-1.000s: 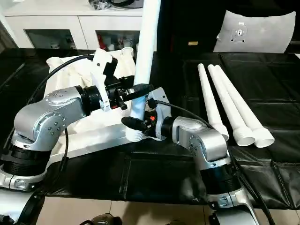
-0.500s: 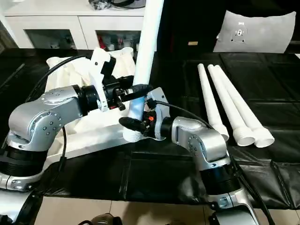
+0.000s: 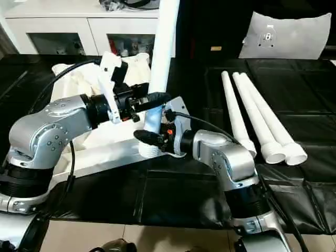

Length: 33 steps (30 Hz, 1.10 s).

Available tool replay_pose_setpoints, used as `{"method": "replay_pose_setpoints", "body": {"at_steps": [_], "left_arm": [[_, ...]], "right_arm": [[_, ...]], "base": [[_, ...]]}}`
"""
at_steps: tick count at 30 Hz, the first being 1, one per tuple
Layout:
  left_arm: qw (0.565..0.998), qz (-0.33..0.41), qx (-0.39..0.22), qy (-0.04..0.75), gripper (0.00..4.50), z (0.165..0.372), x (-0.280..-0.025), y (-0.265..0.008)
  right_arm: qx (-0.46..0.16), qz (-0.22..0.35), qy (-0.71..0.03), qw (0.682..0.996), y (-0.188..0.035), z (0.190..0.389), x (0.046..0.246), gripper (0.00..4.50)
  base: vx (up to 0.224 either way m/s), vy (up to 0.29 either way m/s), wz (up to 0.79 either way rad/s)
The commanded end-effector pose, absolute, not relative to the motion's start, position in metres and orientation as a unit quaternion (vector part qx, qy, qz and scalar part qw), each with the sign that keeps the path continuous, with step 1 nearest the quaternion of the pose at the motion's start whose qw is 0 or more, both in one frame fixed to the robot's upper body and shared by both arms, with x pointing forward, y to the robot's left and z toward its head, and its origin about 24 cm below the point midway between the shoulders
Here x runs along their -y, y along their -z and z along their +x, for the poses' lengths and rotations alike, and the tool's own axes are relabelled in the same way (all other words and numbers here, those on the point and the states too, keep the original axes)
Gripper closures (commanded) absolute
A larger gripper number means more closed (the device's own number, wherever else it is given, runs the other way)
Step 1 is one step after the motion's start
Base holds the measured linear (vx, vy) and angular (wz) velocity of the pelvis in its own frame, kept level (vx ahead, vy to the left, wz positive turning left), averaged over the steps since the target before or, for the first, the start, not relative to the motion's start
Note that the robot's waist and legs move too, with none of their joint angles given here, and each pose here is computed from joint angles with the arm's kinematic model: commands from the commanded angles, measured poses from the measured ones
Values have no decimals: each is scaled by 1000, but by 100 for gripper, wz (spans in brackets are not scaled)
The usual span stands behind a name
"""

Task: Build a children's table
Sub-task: Insert table leg to table base

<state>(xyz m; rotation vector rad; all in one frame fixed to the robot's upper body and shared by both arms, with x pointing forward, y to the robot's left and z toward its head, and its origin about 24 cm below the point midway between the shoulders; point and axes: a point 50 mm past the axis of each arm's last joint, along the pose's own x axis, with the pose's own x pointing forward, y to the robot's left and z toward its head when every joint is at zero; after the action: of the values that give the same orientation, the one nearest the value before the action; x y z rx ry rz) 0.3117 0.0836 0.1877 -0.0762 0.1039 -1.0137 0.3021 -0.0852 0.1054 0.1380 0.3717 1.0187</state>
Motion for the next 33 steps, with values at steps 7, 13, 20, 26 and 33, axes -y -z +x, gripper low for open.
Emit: {"method": "replay_pose_setpoints", "body": {"at_steps": [7, 13, 20, 26, 33], "left_arm": [[864, -60, -16, 499, 196, 312, -87, -201], [858, -62, -18, 509, 196, 310, -88, -200], [841, -61, -15, 537, 196, 307, -95, -193], [805, -88, -6, 587, 188, 297, -98, -193], [813, -60, -20, 579, 181, 295, -104, -180]], "right_arm": [[-191, 67, -470, 859, -98, 302, 90, 256], [-191, 66, -472, 858, -97, 301, 90, 256], [-193, 63, -474, 857, -95, 299, 91, 256], [-195, 58, -478, 855, -94, 298, 88, 256], [-188, 52, -474, 859, -93, 295, 85, 257]], "base": [[0, 0, 0], [0, 0, 0], [0, 0, 0], [0, 0, 0], [0, 0, 0]]}}
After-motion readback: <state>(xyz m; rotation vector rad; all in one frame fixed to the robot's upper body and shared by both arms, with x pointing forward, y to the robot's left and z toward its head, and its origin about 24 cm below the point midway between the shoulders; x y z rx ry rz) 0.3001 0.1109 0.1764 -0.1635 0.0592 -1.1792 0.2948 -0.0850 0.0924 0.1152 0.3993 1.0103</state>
